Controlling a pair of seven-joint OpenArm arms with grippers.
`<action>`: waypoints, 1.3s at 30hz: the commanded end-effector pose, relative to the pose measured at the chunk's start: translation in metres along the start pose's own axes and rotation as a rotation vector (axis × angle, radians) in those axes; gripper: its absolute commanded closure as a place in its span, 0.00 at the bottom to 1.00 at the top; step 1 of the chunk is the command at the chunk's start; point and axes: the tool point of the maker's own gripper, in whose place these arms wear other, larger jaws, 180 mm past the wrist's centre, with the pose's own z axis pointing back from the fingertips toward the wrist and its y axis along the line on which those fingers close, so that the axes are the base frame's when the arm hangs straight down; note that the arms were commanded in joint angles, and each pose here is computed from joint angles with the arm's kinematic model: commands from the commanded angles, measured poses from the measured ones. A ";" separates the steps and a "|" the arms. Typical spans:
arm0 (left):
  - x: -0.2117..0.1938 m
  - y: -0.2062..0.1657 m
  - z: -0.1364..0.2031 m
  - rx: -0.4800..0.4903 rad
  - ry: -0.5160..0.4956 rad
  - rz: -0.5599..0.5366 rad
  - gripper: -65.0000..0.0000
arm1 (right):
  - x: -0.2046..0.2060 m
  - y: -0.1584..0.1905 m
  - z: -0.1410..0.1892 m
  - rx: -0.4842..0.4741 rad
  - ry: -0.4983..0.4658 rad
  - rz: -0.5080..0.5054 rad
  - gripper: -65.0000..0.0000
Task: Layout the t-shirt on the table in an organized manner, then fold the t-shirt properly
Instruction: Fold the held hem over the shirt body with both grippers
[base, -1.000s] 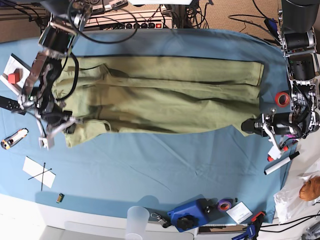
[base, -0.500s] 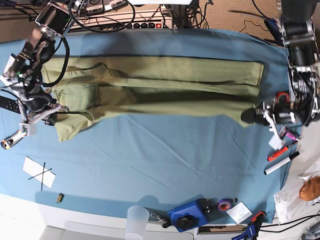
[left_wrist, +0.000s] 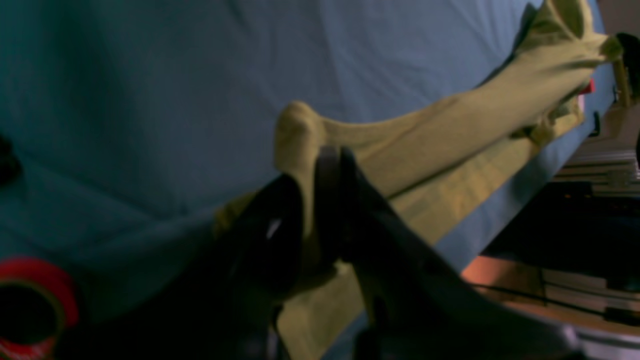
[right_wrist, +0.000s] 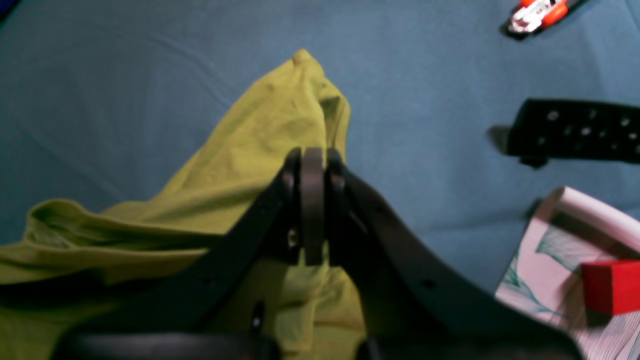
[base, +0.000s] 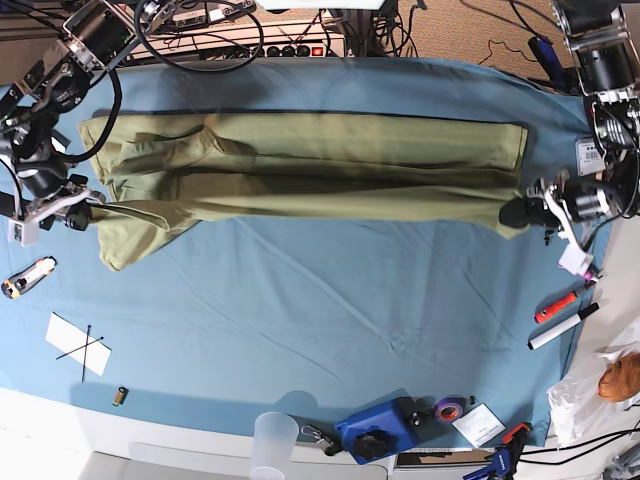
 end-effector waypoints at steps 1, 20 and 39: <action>0.012 0.000 0.009 0.007 -0.031 -0.025 1.00 | 0.012 -0.006 0.008 -0.014 -0.046 0.017 1.00; -0.005 0.002 0.009 0.011 -0.001 -0.003 1.00 | -0.034 -0.026 0.072 -0.091 0.000 0.060 1.00; -0.015 0.004 0.008 0.015 0.024 0.008 0.99 | -0.051 -0.049 0.080 -0.203 0.057 0.084 1.00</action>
